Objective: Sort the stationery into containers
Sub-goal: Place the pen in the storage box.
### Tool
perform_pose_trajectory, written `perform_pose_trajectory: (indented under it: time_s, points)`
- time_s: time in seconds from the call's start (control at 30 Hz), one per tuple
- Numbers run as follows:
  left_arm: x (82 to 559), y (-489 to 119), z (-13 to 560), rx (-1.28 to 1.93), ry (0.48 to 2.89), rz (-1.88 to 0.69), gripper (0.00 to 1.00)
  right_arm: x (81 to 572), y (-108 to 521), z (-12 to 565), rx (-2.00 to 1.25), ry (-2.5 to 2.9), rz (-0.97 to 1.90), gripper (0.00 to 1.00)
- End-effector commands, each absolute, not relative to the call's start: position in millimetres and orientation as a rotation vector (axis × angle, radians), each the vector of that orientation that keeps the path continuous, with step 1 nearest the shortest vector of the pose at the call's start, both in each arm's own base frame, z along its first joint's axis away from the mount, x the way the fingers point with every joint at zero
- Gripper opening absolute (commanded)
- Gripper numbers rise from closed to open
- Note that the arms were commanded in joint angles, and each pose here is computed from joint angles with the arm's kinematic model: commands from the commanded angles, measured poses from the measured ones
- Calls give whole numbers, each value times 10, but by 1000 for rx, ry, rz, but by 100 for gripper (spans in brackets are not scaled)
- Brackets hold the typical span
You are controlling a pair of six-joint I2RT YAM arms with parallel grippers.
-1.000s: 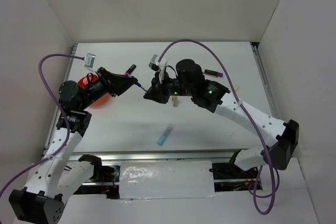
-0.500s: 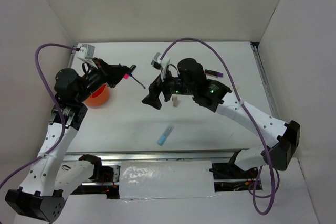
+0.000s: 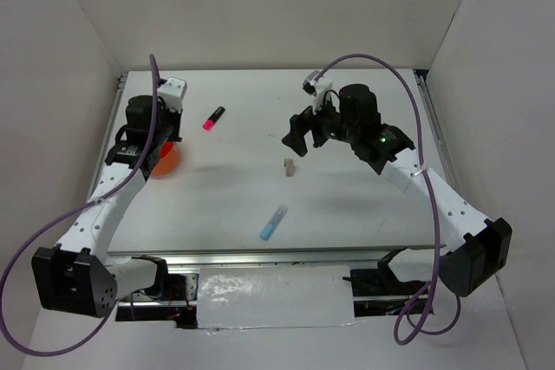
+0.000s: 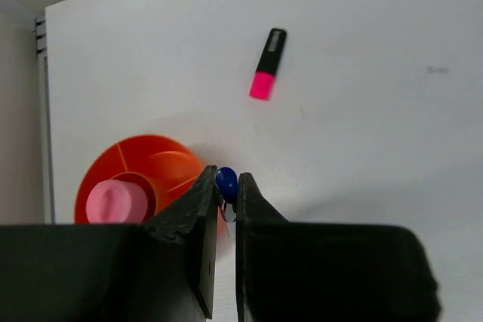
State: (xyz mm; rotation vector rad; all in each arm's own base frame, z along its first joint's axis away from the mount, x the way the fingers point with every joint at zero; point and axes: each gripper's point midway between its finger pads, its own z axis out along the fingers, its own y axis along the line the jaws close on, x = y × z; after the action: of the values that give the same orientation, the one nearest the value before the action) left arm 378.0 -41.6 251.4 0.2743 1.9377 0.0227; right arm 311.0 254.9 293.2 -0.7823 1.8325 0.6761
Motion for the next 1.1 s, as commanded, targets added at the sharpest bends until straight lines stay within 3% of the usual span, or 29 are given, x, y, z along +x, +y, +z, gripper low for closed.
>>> perform_pose_trajectory:
  time_s: [0.0,0.5,0.67,0.77,0.8,0.9,1.07]
  points:
    - [3951,-131,2635,284,1879,190,0,3067,2417,3011,-791,1795,645,100]
    - [4100,175,2349,304,1914,276,0,3154,2286,2835,-784,1821,621,100]
    - [4117,197,2187,298,1962,256,4,3266,2212,2742,-784,1859,608,93]
    - [4115,176,2146,299,1972,237,15,3352,2148,2676,-782,1891,597,86]
    - [4106,260,2150,279,1974,240,23,3379,2104,2641,-776,1907,590,84]
    - [4075,240,2137,279,1977,217,35,3451,2055,2583,-775,1924,572,84]
    - [4021,211,2104,269,1983,190,46,3642,1892,2482,-729,1971,543,83]
